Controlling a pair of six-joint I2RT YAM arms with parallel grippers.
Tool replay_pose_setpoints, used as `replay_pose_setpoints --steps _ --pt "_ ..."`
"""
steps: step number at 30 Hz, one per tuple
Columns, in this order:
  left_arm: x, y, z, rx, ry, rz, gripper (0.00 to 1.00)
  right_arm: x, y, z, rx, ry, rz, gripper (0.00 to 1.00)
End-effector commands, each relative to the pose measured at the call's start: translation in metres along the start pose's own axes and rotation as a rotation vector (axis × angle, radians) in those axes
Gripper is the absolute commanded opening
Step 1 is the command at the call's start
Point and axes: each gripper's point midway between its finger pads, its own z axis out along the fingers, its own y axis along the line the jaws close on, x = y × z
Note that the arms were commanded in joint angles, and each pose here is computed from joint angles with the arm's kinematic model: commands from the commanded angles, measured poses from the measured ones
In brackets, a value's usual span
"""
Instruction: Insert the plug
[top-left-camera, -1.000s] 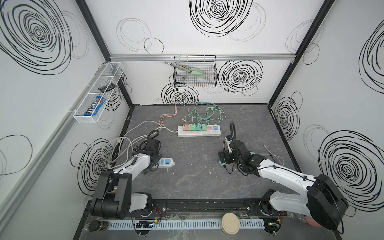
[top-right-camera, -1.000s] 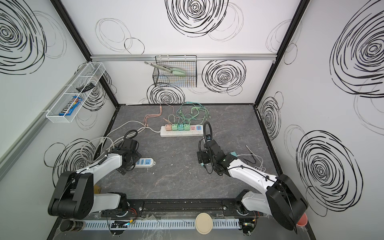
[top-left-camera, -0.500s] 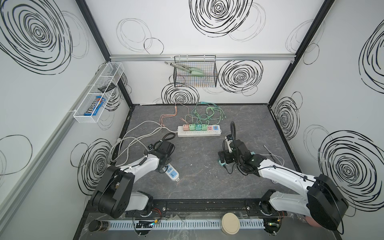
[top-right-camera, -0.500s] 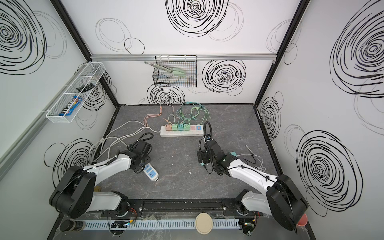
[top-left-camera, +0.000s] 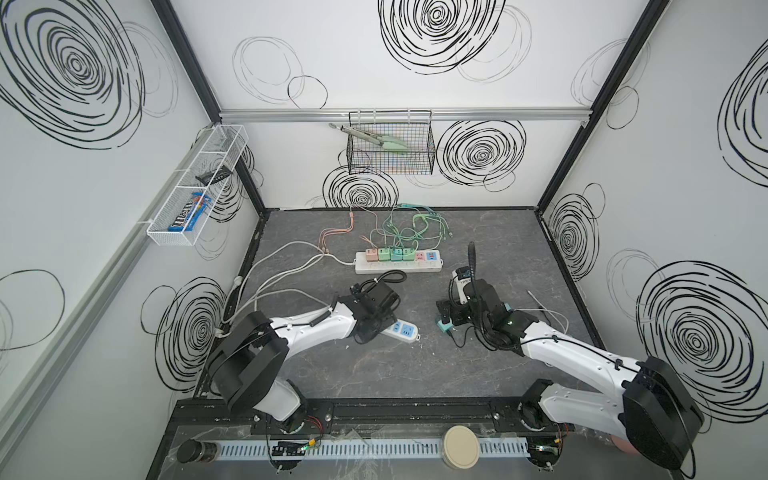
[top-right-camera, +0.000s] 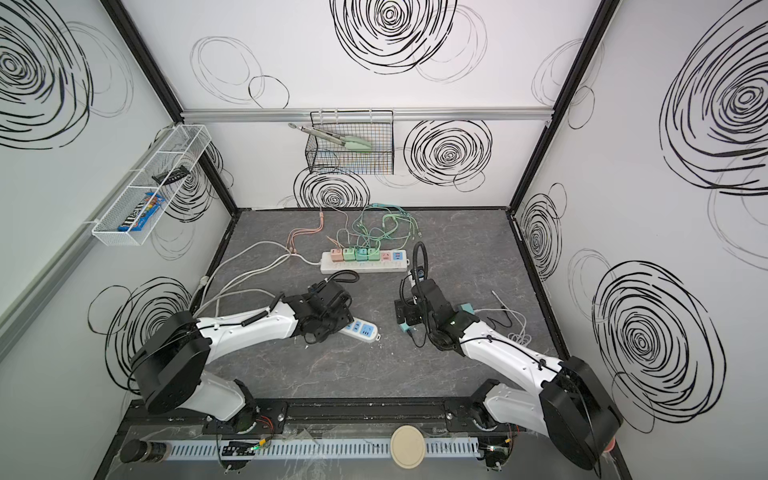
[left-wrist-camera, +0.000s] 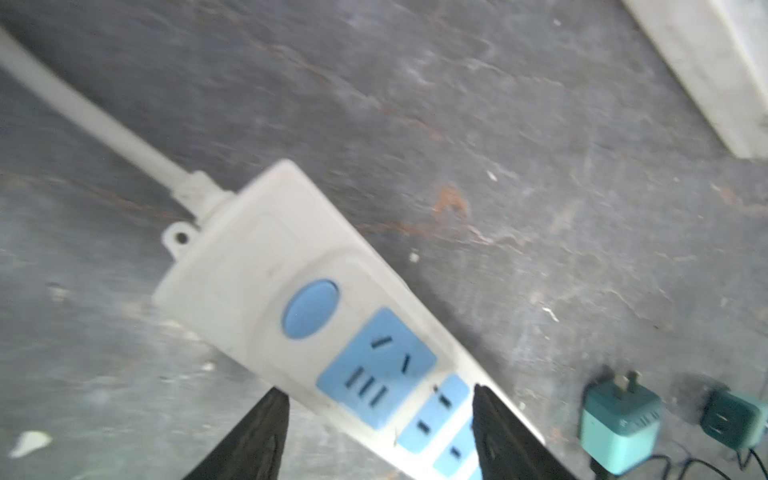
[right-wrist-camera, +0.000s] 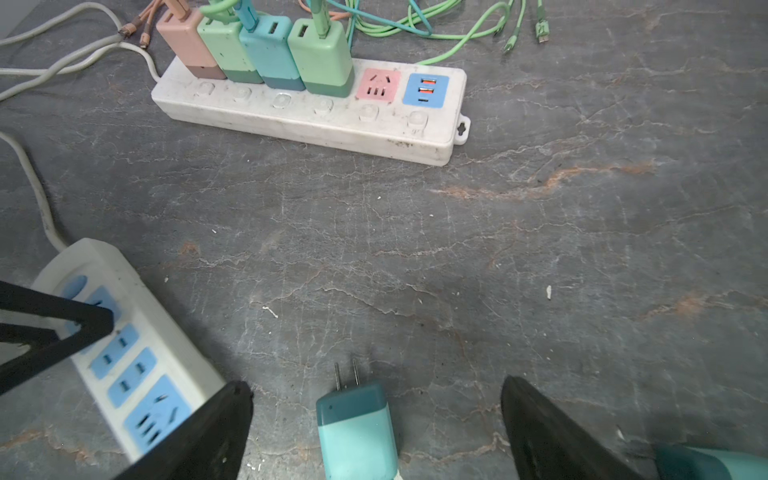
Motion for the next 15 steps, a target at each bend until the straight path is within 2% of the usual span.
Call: replay_pose_setpoints --steps 1,4,7,9,12,13,15 --pt "0.005 -0.022 -0.003 0.040 0.009 0.005 0.77 -0.003 0.007 -0.003 -0.050 -0.028 0.001 0.97" --pt "0.000 -0.020 -0.008 0.036 -0.014 0.001 0.91 0.001 0.019 -0.002 -0.119 -0.009 -0.026 0.97" --pt "-0.021 -0.013 -0.021 0.039 -0.094 0.009 0.96 0.009 0.039 -0.002 -0.237 0.014 -0.100 0.97" --pt "-0.041 -0.012 -0.033 0.061 -0.146 0.052 0.98 0.012 0.044 -0.001 -0.265 0.031 -0.102 0.97" --pt "-0.079 -0.008 -0.057 0.077 -0.297 0.162 0.99 0.010 0.036 0.002 -0.213 0.041 -0.033 0.97" --pt "-0.089 -0.004 -0.063 0.081 -0.347 0.202 0.96 0.011 0.030 0.003 -0.183 0.045 0.003 0.97" --pt "-0.106 0.004 -0.068 0.144 -0.382 0.223 0.96 0.017 0.017 0.006 -0.138 0.069 0.058 0.97"
